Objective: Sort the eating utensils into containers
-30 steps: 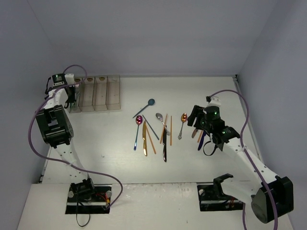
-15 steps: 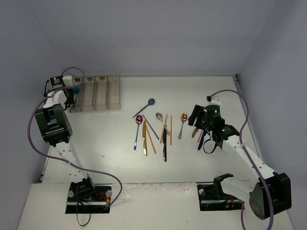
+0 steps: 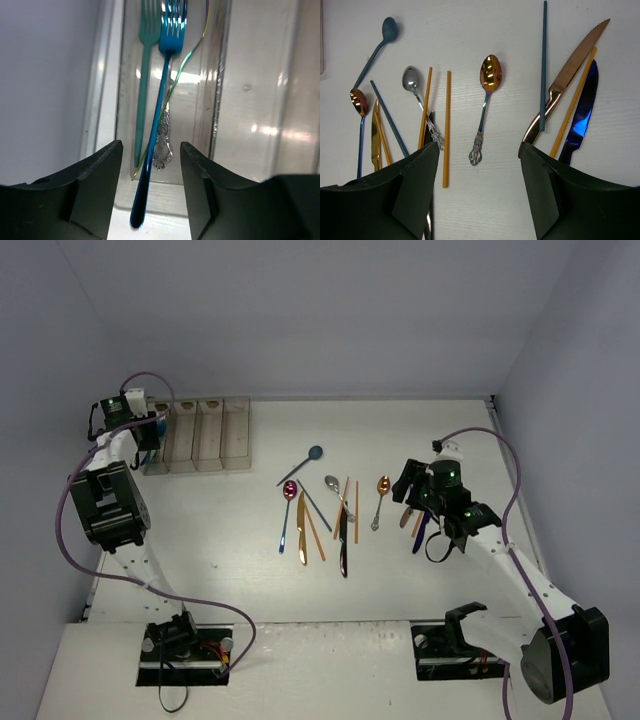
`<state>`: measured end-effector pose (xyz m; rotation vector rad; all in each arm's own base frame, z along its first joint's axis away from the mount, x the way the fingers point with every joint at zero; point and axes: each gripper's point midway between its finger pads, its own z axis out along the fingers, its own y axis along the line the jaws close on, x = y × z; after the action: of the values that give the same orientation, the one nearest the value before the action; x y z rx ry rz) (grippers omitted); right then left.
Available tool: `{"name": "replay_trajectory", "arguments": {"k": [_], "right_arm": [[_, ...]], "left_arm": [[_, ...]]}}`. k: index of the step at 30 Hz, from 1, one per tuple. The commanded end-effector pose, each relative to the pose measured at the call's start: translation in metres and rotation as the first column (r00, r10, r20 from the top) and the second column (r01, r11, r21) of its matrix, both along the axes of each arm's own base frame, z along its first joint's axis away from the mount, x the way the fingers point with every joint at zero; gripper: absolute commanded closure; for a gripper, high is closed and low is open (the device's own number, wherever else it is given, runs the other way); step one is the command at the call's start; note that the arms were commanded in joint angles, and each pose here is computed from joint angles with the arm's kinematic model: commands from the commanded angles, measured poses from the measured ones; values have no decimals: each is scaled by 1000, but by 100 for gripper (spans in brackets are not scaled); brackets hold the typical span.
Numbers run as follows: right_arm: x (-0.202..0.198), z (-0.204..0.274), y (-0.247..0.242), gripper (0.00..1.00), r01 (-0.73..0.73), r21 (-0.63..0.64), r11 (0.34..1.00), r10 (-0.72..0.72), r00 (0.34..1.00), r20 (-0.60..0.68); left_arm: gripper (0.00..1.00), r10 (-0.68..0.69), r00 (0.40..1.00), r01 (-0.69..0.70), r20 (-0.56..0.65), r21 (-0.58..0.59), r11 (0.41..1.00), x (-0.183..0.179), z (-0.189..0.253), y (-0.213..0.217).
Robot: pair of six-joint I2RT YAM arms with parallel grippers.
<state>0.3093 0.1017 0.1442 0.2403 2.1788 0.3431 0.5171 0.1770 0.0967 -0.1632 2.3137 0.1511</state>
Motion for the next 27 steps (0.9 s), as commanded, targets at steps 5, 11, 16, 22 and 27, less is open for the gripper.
{"name": "replay_trajectory", "arguments": {"k": [5,11,16,22,27], "right_arm": [[-3,39,7,36,-33,80,996,23,992,124],[-5,41,3,36,-15,85,996,3,991,135],[-7,33,2,36,-14,68,998,7,995,97],[-6,26,1,36,-7,59,998,3,997,79],[-6,23,1,36,-3,56,998,-1,997,71]], "left_arm": [[53,63,983,-73,171,53,996,9,76,10],[57,80,994,-83,70,41,996,5,41,13],[60,61,997,-62,42,15,998,8,30,9],[69,59,998,-59,10,7,998,10,16,9],[85,61,998,-61,20,13,998,16,18,11]]}}
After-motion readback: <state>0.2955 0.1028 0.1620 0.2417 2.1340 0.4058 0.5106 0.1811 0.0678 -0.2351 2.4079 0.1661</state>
